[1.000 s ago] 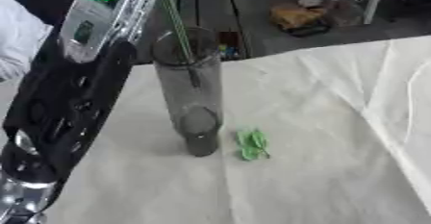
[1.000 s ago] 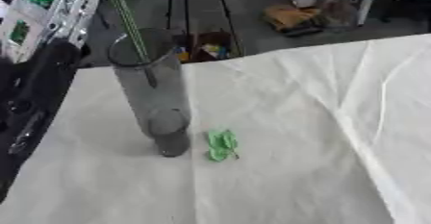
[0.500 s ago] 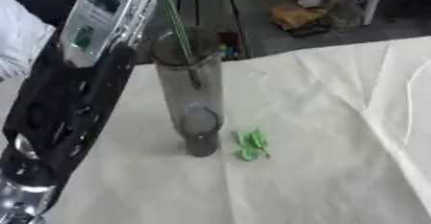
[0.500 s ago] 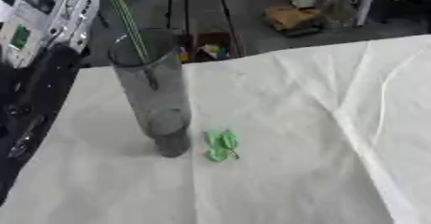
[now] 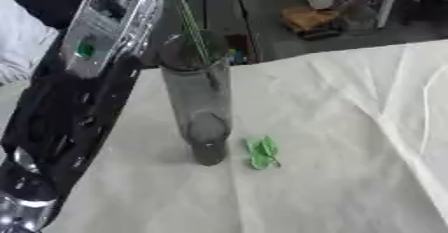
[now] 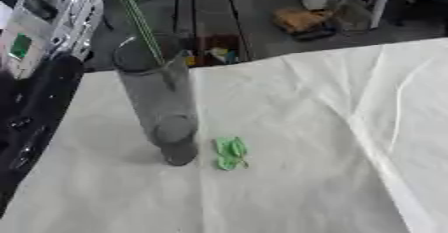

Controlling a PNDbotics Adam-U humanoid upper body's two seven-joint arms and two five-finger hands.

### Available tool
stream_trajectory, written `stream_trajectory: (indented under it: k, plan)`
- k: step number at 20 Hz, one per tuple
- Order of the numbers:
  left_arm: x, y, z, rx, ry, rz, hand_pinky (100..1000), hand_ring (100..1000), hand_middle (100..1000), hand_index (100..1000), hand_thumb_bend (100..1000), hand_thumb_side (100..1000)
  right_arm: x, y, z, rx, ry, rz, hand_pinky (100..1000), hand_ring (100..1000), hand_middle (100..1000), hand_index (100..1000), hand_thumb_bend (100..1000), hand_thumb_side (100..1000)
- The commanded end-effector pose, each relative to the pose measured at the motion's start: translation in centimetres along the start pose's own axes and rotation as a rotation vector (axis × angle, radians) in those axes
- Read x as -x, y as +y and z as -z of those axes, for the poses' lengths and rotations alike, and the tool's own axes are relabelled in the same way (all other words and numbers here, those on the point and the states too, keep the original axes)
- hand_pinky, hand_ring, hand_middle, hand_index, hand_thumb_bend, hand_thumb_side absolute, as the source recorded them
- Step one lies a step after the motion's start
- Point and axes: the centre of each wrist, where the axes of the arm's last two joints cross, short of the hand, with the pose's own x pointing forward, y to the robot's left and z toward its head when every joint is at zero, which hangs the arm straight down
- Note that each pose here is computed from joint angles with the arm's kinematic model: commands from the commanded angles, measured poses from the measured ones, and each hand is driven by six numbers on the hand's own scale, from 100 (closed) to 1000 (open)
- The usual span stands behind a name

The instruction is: Arrange flowers into the vase.

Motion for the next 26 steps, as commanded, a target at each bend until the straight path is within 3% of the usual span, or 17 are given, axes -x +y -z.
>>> stream_trajectory:
  k: [1,12,26]
  plan:
    - [-1.1,0.5,0.2,-0.090,0.020,0.082,100,255,204,193,100,871,-0.5,0.1,0.6,0.005,-0.017,0.014,470,458,357,640,100,917]
    - [-0.5,1.0,0.2,-0.052,-0.010,0.219,100,307,249,251,100,889,-0.4,-0.1,0.5,0.004,-0.011,0.009,469,458,356,641,100,919]
    - [-0.6,2.2,0.7,0.018,-0.023,0.393,112,354,280,247,100,816,-0.3,-0.2,0.3,-0.001,-0.001,0.002,470,458,354,642,100,921]
